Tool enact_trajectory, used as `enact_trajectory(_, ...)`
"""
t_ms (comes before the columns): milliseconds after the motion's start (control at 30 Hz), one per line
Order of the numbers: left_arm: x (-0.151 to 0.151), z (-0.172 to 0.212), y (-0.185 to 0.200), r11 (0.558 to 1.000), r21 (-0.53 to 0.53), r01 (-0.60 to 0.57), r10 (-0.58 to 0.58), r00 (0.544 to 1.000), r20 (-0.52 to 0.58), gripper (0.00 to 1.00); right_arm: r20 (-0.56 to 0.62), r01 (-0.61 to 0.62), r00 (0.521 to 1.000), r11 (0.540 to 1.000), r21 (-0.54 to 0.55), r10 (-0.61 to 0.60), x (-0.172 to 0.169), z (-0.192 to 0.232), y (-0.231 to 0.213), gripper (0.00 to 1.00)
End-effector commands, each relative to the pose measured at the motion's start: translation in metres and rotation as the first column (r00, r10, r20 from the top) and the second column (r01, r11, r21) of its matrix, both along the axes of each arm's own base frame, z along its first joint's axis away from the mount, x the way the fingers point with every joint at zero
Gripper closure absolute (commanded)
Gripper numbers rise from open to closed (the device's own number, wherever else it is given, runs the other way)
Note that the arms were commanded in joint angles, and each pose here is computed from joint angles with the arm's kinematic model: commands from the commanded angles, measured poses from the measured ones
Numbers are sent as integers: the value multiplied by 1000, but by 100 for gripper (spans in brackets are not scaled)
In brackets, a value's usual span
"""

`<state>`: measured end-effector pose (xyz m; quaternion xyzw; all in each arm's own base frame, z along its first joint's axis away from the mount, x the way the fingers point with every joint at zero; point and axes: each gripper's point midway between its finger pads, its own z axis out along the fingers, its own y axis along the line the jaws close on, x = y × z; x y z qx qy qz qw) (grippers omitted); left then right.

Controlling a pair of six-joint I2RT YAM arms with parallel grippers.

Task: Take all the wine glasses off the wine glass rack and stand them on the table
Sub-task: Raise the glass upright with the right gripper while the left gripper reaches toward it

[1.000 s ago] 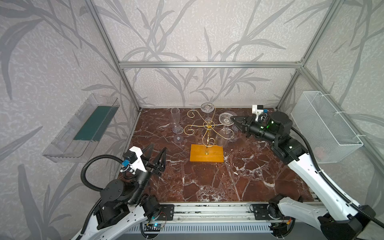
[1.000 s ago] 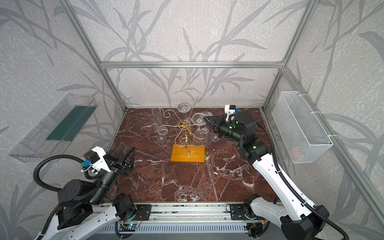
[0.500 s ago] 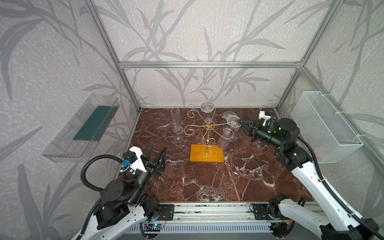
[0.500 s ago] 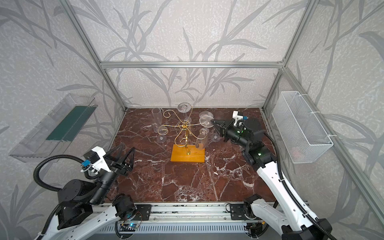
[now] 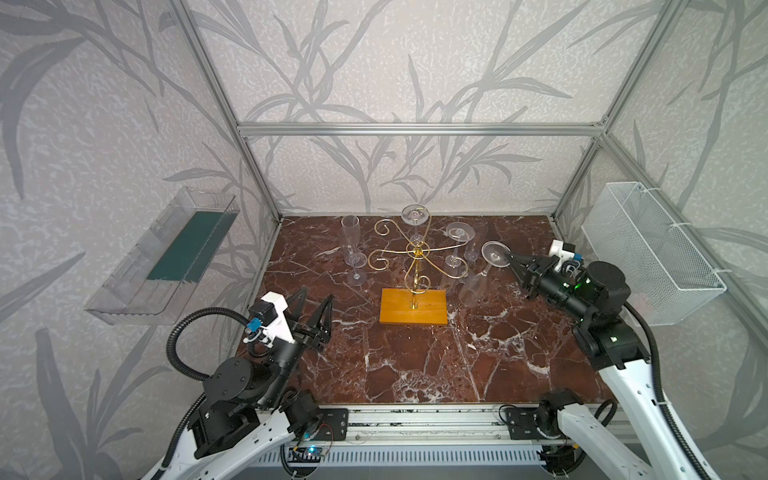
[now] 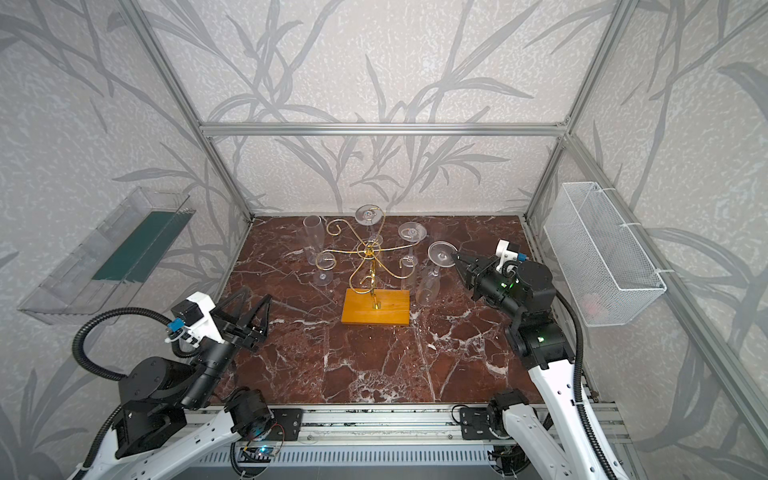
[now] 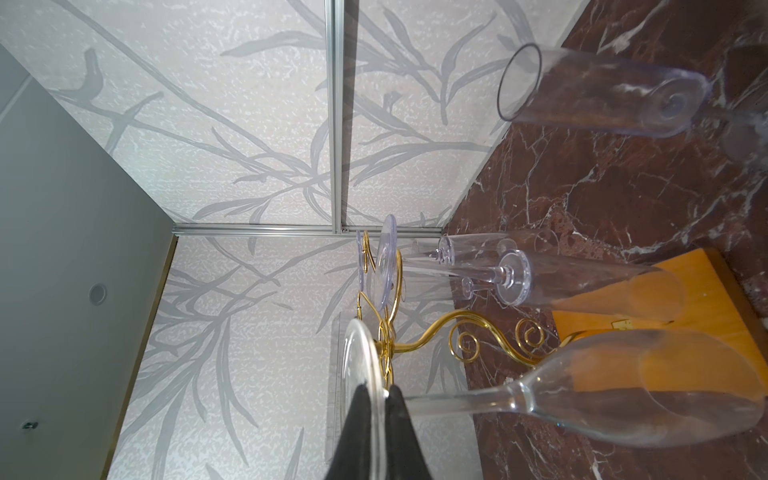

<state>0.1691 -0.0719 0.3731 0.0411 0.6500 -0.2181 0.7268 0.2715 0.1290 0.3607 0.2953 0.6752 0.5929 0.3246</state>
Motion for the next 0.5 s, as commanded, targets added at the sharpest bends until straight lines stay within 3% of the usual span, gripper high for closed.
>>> enact_trajectory(0,0,6,4,1000,-11,-16,16,1000,-1,33,86,23,996,995,-95,-15,-4,16,-6,100)
enact_trajectory(233,0,7,4,1000,-6,-17,17,1000,4,33,266,101,964,948,-302,-18,-3,44,-15,100)
enact_trajectory(467,-1,10,2,1000,-9,-6,6,1000,12,33,526,208,845,846,-491,97,-17,80,-14,100)
